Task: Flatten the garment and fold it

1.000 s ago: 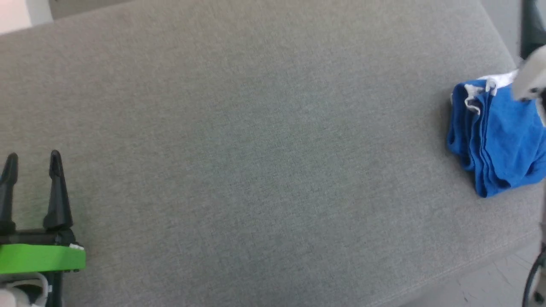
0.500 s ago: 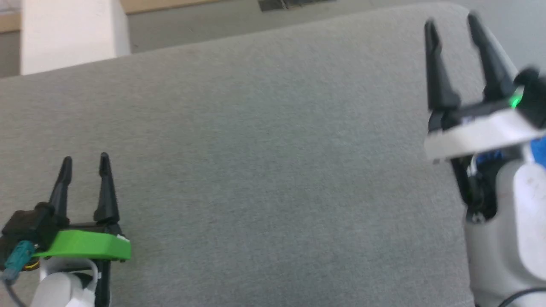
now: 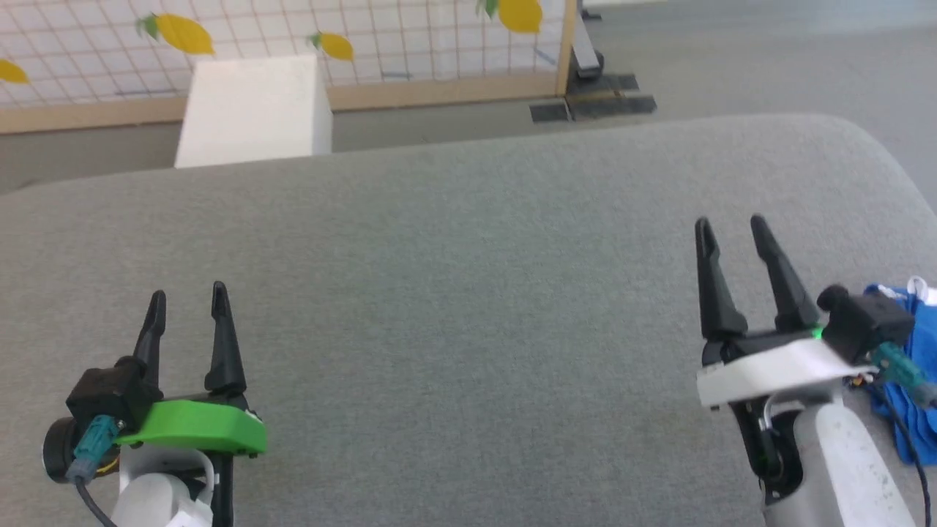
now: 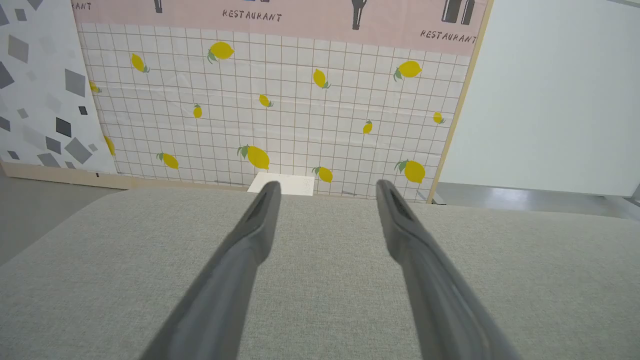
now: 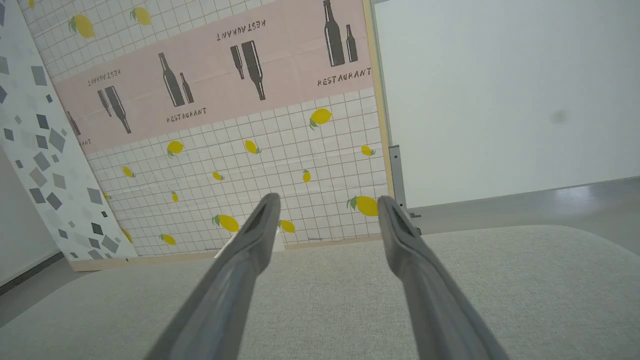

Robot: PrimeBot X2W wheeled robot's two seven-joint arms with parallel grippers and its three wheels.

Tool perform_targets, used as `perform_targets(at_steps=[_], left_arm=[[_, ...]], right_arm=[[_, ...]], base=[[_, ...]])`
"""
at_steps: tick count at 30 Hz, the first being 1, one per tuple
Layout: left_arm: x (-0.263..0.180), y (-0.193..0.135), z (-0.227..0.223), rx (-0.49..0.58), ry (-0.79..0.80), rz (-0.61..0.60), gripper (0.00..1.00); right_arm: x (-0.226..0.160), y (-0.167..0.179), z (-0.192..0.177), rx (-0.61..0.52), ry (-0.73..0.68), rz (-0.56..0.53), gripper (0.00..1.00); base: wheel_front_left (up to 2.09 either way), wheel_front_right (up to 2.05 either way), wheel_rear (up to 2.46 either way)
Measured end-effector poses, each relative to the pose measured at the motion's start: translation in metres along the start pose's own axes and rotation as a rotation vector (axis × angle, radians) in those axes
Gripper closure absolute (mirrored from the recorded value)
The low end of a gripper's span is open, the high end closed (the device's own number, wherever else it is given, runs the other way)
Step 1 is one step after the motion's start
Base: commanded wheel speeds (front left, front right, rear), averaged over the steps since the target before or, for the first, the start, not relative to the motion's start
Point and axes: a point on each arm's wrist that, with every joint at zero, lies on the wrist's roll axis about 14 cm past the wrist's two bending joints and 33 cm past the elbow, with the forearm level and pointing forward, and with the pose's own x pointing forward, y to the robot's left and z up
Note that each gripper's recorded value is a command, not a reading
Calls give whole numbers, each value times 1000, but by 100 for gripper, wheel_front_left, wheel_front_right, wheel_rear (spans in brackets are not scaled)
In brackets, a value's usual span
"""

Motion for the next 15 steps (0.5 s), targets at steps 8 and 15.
perform_targets(at_steps=[8, 15], left_arm=[[-17, 10, 7, -28, -12, 53, 0], [-28, 15, 0, -39, 13, 70, 0]], right_arm=[[-17, 6, -4, -7, 14, 9, 0], [-31, 8, -17, -3, 58, 13, 0]], base=[[0, 0, 0], [0, 0, 0]])
